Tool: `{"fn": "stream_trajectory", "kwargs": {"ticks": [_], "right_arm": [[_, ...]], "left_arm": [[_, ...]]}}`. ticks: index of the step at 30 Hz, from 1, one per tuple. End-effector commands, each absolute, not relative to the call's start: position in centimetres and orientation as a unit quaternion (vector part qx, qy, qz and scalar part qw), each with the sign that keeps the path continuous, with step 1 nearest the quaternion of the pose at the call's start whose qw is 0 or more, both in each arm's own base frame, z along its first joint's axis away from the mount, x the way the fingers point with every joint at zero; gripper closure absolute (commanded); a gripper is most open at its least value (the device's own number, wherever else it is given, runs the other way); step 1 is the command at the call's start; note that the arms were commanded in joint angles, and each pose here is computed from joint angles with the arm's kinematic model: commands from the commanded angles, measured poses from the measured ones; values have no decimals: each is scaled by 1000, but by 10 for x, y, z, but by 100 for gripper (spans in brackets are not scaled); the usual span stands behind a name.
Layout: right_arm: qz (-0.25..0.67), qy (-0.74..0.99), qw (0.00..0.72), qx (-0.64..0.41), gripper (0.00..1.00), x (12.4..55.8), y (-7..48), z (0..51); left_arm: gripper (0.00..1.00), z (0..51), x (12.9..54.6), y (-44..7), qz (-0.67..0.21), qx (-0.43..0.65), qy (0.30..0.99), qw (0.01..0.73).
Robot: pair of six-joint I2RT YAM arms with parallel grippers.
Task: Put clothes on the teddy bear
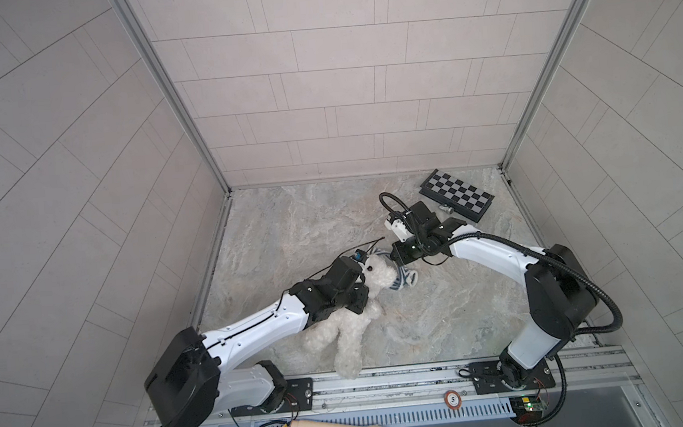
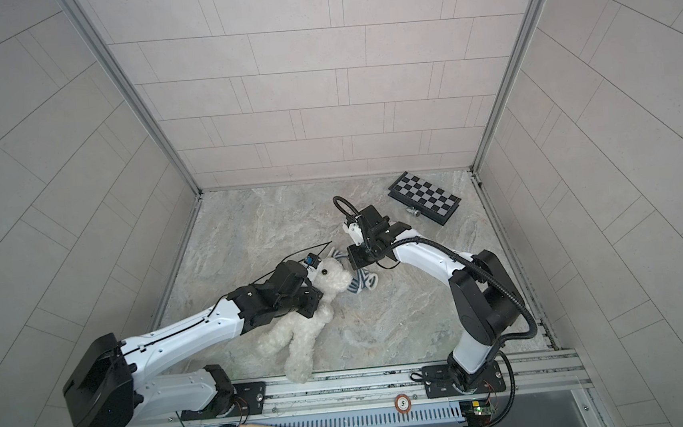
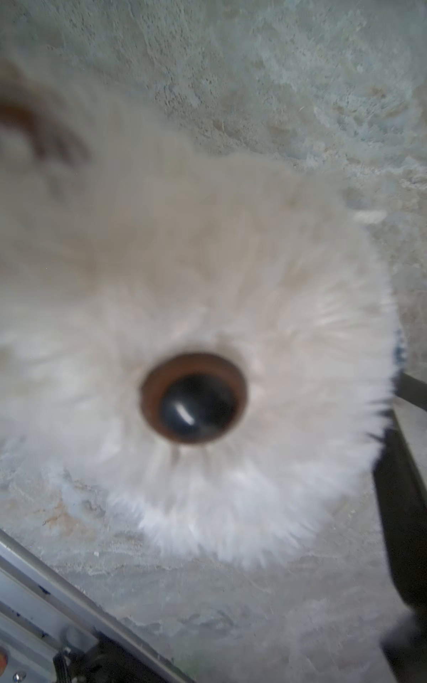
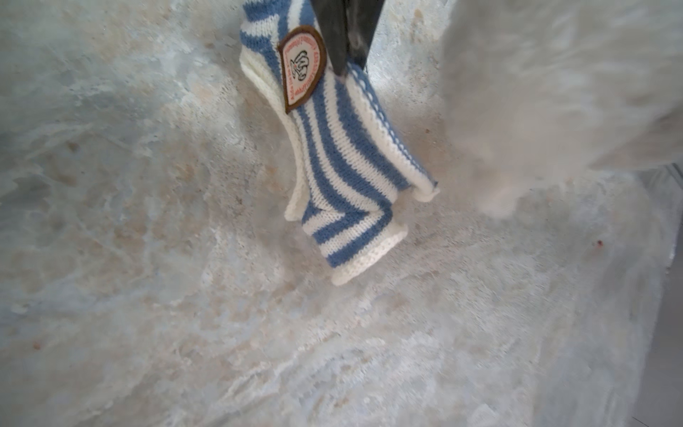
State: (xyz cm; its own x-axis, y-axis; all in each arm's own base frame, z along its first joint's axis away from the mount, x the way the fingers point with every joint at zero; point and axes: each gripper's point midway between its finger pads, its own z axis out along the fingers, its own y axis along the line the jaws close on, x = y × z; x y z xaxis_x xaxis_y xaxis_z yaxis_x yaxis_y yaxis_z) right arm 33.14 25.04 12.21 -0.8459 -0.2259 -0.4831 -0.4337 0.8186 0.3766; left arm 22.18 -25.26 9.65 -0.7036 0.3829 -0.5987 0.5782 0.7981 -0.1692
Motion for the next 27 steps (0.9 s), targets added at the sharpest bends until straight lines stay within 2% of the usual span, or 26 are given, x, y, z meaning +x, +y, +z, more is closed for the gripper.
{"fn": "stream_trajectory", "kwargs": {"ticks": [1, 10, 17, 23, 27], "right_arm": [[294, 909, 244, -168, 100, 330, 266, 151], [334, 890, 254, -178, 100, 316, 288, 171], [352, 874, 269, -202, 100, 294, 301, 199], [363, 847, 302, -244, 100, 276, 312, 235], [350, 836, 324, -270, 100, 267, 311, 257]], "left_arm": [[100, 100, 225, -264, -186, 287, 891, 298], [100, 85, 231, -252, -150, 279, 896, 311], [100, 96, 242, -239, -140, 249, 879, 381], [100, 140, 244, -229, -157, 238, 834, 473], [100, 157, 242, -227, -169, 240, 814, 501]]}}
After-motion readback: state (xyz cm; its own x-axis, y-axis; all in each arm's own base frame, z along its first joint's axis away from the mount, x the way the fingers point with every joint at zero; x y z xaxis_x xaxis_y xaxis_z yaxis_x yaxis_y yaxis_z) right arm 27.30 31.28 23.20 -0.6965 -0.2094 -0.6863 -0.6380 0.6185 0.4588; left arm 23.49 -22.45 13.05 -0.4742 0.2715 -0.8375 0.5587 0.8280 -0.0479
